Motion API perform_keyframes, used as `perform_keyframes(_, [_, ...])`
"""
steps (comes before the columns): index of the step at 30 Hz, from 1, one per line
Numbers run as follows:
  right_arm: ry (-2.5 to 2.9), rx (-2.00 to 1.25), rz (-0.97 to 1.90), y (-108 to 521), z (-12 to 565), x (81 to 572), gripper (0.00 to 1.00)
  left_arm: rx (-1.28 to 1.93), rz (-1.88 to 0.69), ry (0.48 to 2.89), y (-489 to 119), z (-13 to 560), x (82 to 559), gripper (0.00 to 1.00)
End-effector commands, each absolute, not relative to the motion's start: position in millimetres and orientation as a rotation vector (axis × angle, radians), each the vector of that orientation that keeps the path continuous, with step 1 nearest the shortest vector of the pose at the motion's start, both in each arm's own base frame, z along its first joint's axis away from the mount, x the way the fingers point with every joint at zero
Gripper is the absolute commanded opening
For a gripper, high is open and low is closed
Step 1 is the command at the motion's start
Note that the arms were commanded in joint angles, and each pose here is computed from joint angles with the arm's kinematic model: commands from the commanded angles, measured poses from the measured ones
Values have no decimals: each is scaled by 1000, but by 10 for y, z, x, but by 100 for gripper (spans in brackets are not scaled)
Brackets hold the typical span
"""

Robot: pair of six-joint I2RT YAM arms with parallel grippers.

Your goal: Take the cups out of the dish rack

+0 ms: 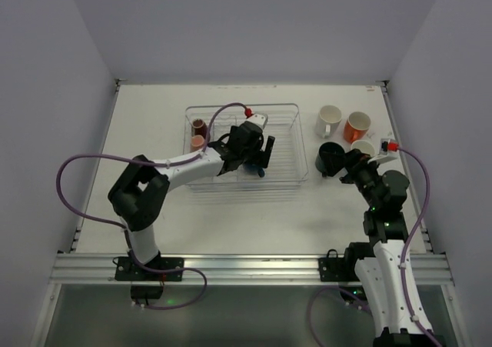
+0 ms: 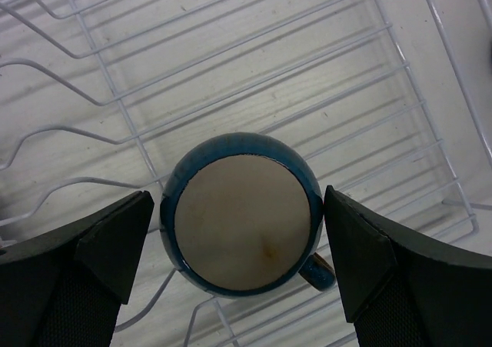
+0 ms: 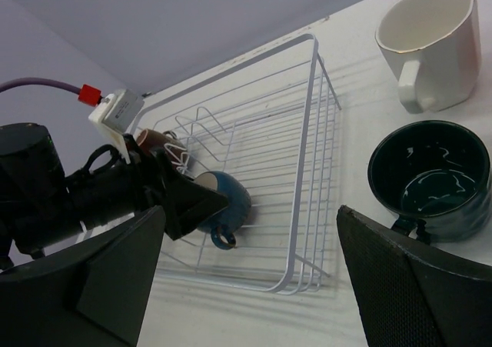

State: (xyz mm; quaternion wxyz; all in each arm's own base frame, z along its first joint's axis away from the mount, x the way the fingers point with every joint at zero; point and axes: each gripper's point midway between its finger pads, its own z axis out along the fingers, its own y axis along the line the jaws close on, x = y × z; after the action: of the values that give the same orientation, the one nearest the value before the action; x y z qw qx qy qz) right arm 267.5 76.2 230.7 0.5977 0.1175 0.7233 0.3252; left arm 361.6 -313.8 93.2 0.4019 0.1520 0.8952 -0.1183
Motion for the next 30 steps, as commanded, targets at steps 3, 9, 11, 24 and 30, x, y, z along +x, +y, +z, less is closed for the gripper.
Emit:
perform_keyframes(3, [1656,230,800,844,2368,2683,95,337,-257,2186,-3189,1014,3840,100])
perform_keyframes(9, [1667,227,812,866,2348,2698,95,367,-265,2223,-3215,790,3795,100])
perform_keyframes(11, [1671,226,815,872,2356,2694,95,376,-274,2229,-3232,755,3775,98])
perform_keyframes(24, [1654,201,962,1115,2534,2563,93,345,-631,1940,-3513,1998,3669,38])
perform_keyframes(30, [1635,152,1077,1324,2645,2505,87,303,-875,1754,-3538,2805,3379,29])
